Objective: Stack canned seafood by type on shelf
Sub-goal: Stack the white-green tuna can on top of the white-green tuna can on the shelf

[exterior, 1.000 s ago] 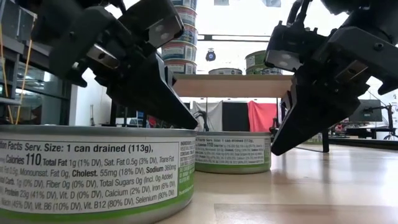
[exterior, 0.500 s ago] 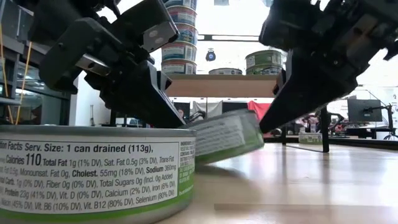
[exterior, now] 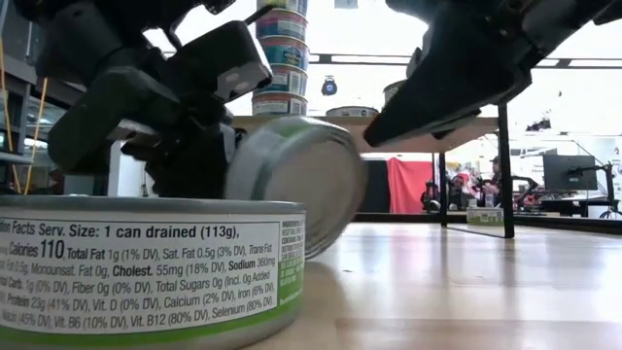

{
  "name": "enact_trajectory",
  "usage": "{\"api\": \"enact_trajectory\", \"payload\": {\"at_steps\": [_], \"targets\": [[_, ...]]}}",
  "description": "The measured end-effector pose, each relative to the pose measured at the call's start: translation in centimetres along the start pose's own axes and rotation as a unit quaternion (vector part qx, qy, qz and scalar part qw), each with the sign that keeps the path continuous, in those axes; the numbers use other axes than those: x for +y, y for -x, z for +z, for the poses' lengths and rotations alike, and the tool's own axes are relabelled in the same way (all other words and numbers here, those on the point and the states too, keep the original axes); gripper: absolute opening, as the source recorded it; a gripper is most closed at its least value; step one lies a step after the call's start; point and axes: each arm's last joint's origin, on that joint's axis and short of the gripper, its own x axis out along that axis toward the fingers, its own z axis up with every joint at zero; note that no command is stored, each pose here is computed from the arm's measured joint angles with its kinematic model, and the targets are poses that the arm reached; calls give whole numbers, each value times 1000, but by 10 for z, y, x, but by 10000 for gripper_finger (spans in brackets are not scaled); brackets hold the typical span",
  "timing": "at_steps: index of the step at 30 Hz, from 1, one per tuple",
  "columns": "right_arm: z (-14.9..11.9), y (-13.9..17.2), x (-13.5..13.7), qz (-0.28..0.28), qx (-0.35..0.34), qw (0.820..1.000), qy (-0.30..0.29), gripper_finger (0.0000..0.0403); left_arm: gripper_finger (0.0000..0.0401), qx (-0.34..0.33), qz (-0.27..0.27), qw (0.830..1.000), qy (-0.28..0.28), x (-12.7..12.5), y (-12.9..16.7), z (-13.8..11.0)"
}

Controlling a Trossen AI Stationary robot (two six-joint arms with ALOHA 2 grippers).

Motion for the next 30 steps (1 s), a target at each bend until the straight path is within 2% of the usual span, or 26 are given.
{"api": "enact_trajectory", "payload": {"at_steps": [11,17,19,22,25,30], "targets": [[13,1,-7,-1,-12,1000,10,0,0,16,5,1000,0,2,4,-1],[40,32,-10,14,-62,998,3,0,0,104,55,993,1,15,45,-3],[48,39,-15,18,-74,997,-6,0,0,108,72,991,18,21,61,-9],[66,46,-19,18,-64,998,-12,3,0,81,80,991,74,23,84,-23],[90,49,-17,19,-33,999,11,30,0,50,85,985,140,18,106,-38],[123,49,-12,25,22,997,65,128,0,-10,77,978,191,-1,134,-49]]}}
